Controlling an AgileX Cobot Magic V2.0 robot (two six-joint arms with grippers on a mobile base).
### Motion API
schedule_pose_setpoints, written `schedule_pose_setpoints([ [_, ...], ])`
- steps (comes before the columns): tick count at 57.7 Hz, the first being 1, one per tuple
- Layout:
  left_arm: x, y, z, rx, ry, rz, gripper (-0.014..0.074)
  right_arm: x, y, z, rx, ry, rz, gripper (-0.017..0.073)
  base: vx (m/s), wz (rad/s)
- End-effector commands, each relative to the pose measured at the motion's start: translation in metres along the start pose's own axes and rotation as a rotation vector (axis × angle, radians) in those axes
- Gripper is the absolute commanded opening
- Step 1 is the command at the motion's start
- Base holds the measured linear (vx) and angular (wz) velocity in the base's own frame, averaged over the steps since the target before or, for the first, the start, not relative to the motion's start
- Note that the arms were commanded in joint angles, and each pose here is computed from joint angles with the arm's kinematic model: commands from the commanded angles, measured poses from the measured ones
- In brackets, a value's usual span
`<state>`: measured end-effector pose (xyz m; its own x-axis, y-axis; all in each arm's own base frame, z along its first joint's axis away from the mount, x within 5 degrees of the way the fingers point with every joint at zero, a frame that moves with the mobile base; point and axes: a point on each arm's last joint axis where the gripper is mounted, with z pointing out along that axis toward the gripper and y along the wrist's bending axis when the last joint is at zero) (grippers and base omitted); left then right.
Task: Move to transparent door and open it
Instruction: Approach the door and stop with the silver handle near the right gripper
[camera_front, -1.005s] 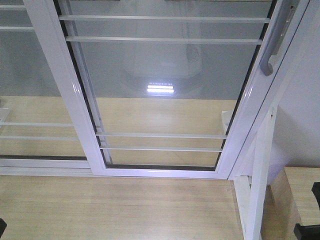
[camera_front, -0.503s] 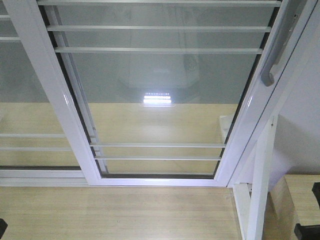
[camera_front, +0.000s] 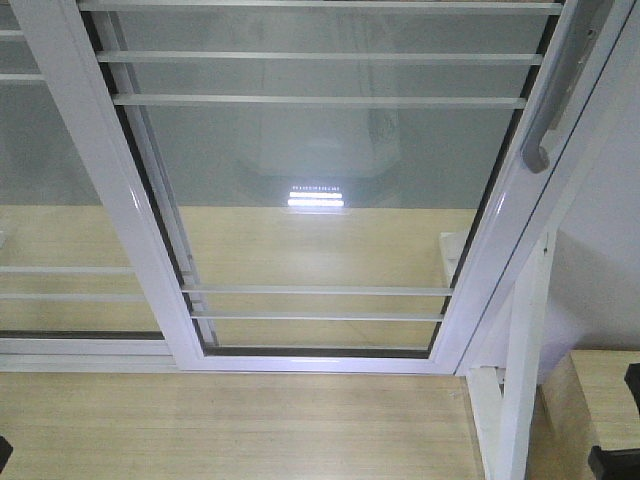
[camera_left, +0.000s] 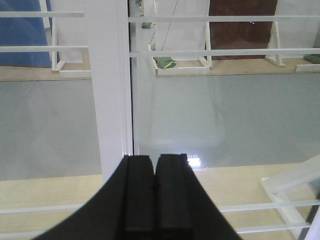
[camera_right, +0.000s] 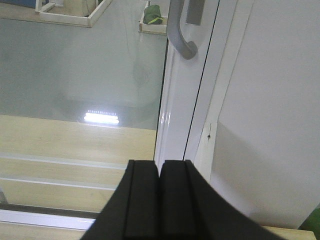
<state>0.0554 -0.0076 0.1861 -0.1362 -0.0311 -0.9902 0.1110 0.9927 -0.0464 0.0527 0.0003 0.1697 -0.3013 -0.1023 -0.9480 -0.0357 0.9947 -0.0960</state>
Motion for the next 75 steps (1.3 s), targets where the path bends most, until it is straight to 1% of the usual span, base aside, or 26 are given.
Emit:
schedule_pose_setpoints([
  [1,0.0,0.001,0.001,-0.005,-0.064,-0.007,-0.0003,-0.003,-0.001,0.001,0.01,-0.064,-0.002,0.0002,0.0,0.01],
  [28,0.0,0.001,0.001,-0.005,-0.064,-0.007,-0.0003,-0.003,-0.001,0.001,0.01,-0.064,-0.003,0.0002,0.0,0.0],
  [37,0.0,0.001,0.001,-0.005,-0.066,-0.008,-0.0003,-0.004,-0.002,0.001,0.032,-0.067,-0.098,0.0002,0.0,0.0],
  [45,-0.002,0.001,0.001,-0.007,-0.079,-0.008,-0.0003,-0.009,-0.002,0.001,0.035,-0.126,-0.089,0.0002,0.0,0.0],
  [56,-0.003,0.001,0.001,-0.008,-0.095,-0.008,-0.0003,-0.02,-0.002,-0.002,0.037,-0.252,-0.05,0.0002,0.0,0.0],
  [59,-0.003,0.001,0.001,-0.008,-0.095,-0.008,-0.0003,-0.023,-0.003,-0.002,0.037,-0.282,-0.032,0.0002,0.0,0.0],
  [71,-0.003,0.001,0.001,-0.008,-0.095,-0.008,-0.0003,-0.028,-0.003,-0.004,0.043,-0.334,-0.033,0.0002,0.0,0.0],
  [75,-0.005,0.001,0.001,-0.011,-0.119,-0.008,-0.0003,-0.028,-0.003,-0.004,0.043,-0.337,-0.033,0.0002,0.0,0.0],
])
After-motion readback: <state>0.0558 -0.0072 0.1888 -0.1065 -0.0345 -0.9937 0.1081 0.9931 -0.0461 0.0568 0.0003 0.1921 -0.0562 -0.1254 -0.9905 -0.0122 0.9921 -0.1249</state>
